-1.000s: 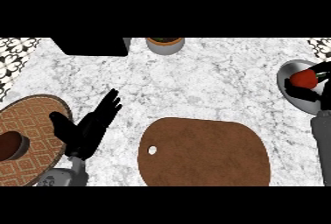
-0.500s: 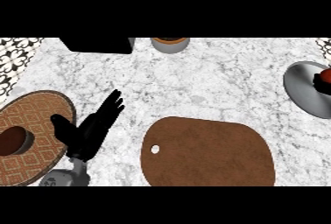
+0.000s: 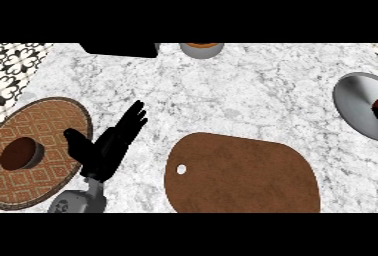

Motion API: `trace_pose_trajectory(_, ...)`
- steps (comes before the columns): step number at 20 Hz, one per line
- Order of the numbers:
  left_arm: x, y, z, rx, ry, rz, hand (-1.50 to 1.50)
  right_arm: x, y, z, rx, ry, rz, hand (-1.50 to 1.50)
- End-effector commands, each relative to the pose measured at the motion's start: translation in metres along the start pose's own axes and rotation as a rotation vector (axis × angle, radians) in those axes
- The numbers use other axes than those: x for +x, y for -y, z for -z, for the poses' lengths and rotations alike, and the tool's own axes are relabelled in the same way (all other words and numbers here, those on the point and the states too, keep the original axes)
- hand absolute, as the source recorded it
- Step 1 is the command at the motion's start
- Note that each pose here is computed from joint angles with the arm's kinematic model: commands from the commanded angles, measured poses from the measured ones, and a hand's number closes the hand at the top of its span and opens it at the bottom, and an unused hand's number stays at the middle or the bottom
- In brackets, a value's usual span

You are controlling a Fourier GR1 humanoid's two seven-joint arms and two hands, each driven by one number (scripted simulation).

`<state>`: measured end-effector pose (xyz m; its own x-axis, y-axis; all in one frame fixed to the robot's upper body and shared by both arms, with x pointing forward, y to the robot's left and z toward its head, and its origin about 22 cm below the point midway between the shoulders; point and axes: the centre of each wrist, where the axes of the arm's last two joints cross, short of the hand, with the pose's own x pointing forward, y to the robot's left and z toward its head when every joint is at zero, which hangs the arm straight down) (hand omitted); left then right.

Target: Pick the bell pepper from the cutting board and place it in the pan

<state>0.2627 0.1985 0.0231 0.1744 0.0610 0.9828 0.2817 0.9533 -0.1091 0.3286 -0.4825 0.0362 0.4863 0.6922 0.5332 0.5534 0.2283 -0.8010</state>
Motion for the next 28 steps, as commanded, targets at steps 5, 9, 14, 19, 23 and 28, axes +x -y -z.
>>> trace_pose_trajectory(5, -0.002, -0.004, -0.002, 0.002, -0.009, -0.003, 0.00, 0.005, -0.007, -0.002, 0.095, -0.014, 0.172, -1.50)
trace_pose_trajectory(9, 0.000, 0.001, 0.002, 0.027, -0.002, -0.004, 0.00, 0.021, -0.005, 0.006, -0.009, 0.003, 0.419, -1.50)
trace_pose_trajectory(14, -0.001, -0.007, 0.004, 0.030, -0.006, -0.028, 0.00, -0.015, 0.011, 0.004, 0.035, -0.052, 0.614, -1.50)
trace_pose_trajectory(19, -0.001, -0.002, -0.002, 0.035, -0.011, -0.030, 0.00, -0.055, 0.032, -0.002, 0.181, -0.067, 0.693, -1.50)
trace_pose_trajectory(23, -0.005, -0.003, -0.002, 0.042, -0.023, -0.015, 0.00, -0.082, 0.045, -0.009, 0.224, 0.004, 0.739, -1.50)
trace_pose_trajectory(28, 0.001, -0.015, -0.002, 0.064, -0.015, -0.026, 0.00, -0.114, 0.067, -0.018, 0.312, 0.048, 0.792, -1.50)
